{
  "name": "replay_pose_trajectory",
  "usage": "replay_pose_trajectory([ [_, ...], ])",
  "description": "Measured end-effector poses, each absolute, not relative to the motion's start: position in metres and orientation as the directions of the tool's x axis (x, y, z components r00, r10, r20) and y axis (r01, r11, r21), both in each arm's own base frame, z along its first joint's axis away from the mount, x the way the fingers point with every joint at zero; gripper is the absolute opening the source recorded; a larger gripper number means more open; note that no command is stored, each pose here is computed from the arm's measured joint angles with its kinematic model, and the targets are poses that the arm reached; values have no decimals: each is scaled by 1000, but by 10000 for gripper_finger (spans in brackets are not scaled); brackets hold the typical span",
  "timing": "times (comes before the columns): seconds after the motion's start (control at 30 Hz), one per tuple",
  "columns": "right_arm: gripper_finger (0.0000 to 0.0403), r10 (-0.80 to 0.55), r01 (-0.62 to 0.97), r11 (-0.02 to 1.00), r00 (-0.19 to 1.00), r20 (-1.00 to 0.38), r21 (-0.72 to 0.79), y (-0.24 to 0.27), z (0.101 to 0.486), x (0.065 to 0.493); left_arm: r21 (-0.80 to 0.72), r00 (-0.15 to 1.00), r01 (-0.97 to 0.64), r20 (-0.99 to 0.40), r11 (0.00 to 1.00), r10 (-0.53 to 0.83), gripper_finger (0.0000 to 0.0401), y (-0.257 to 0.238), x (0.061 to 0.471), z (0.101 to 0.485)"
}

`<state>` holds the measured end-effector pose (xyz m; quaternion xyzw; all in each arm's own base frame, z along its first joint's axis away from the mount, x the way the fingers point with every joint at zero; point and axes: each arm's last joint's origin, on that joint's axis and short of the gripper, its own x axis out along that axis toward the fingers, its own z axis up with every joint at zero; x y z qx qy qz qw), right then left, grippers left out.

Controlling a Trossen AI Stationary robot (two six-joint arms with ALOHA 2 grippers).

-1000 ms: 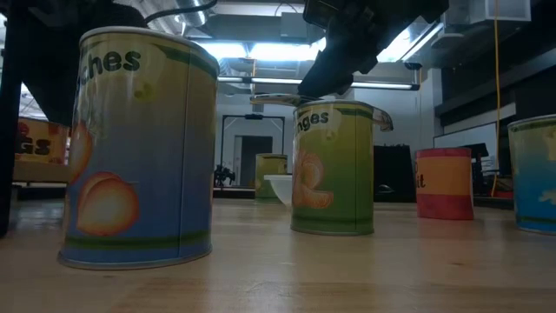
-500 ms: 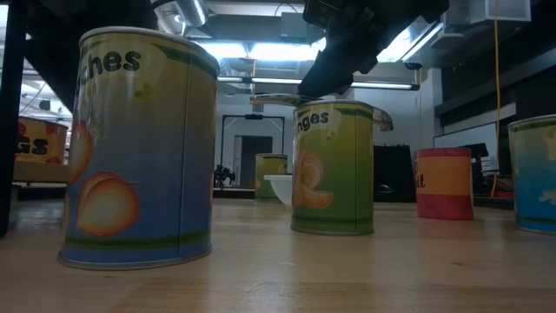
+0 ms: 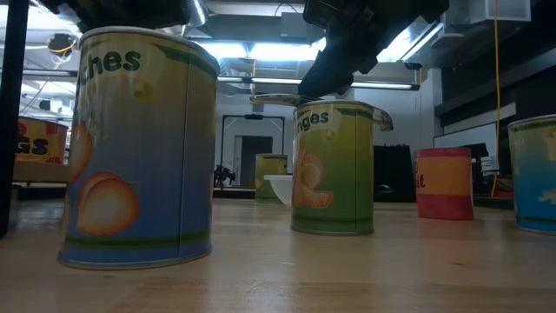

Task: Pick and place cans onto a shelf
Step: Put the canned pears on the shelf

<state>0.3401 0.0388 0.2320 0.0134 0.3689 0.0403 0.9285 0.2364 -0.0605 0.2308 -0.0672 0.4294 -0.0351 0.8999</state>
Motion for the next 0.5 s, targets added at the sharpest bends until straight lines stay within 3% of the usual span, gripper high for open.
replay_pose_trajectory([
  [0.27, 180, 84, -66, 996, 729, -679, 53, 39, 233, 341, -148, 649, -11, -754, 989, -105, 103, -54, 240, 232],
  [0.5, 199, -23, 24, 1000, 787, -616, -8, 32, 241, 347, -148, 649, -12, -753, 989, -105, 110, -54, 240, 232],
])
